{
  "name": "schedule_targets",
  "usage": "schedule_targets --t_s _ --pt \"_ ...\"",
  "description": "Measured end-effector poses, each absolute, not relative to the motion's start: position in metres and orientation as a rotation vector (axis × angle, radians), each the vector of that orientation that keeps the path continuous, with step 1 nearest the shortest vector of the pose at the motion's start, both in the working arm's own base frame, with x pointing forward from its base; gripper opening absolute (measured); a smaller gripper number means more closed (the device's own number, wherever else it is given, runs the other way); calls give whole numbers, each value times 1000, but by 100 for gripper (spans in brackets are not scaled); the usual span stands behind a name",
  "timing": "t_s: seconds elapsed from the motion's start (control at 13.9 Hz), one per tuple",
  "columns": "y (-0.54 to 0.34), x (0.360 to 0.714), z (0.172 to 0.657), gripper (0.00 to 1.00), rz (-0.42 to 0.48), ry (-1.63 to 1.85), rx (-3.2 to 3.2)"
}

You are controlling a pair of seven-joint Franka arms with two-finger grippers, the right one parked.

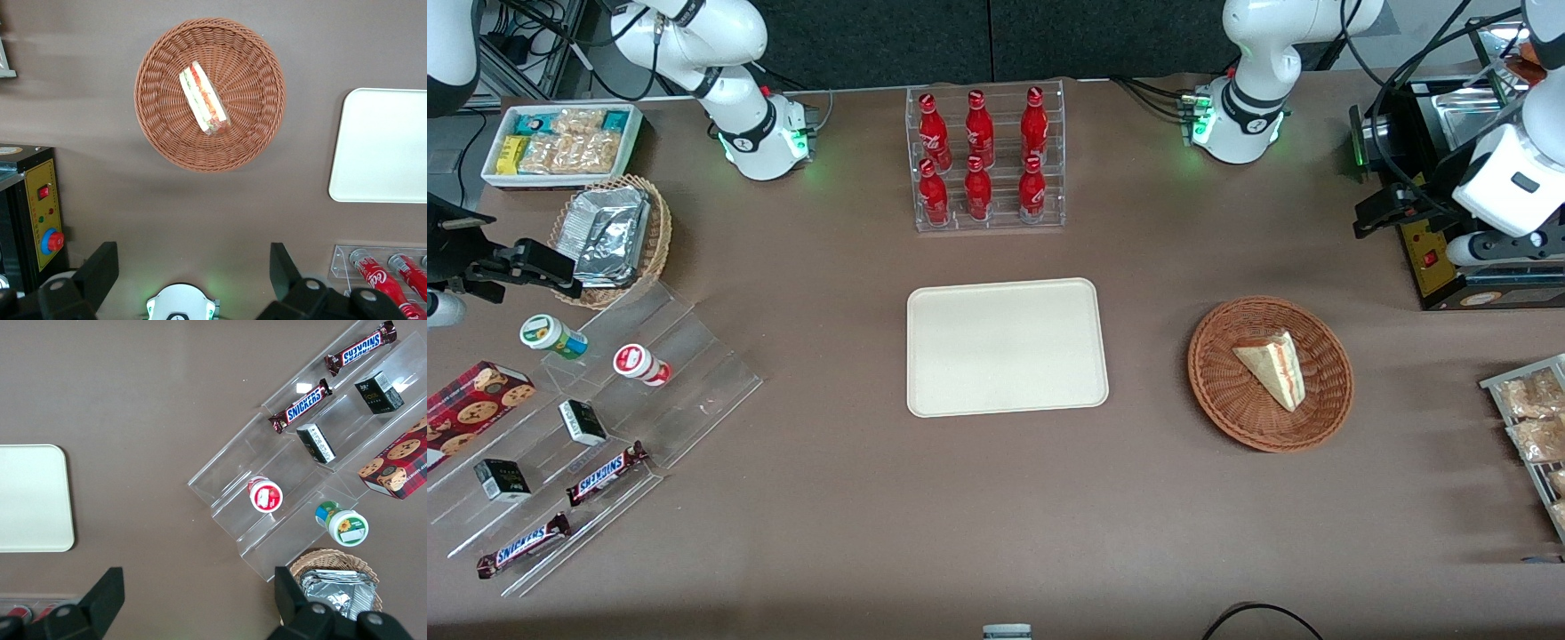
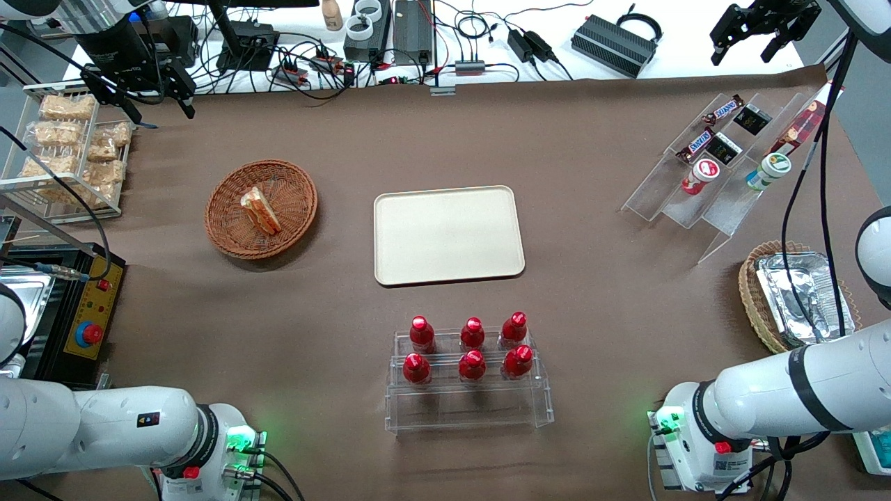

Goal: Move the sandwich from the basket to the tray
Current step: 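Move the left gripper over the wrapped sandwich in the wicker basket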

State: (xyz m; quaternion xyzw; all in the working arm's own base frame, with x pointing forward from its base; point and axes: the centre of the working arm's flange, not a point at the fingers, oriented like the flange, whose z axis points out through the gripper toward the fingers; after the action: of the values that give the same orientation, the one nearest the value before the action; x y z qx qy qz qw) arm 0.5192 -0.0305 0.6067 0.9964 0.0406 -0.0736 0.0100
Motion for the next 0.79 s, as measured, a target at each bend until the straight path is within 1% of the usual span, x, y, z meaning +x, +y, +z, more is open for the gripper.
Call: schedule_targets --t_s 0.22,0.36,0.57,0.79 --pt "-30 520 604 100 -239 127 3111" --pt "-29 522 592 100 -250 130 3119" --pt "-28 530 541 100 -196 138 3124" --pt "-25 527 487 100 -201 152 3124"
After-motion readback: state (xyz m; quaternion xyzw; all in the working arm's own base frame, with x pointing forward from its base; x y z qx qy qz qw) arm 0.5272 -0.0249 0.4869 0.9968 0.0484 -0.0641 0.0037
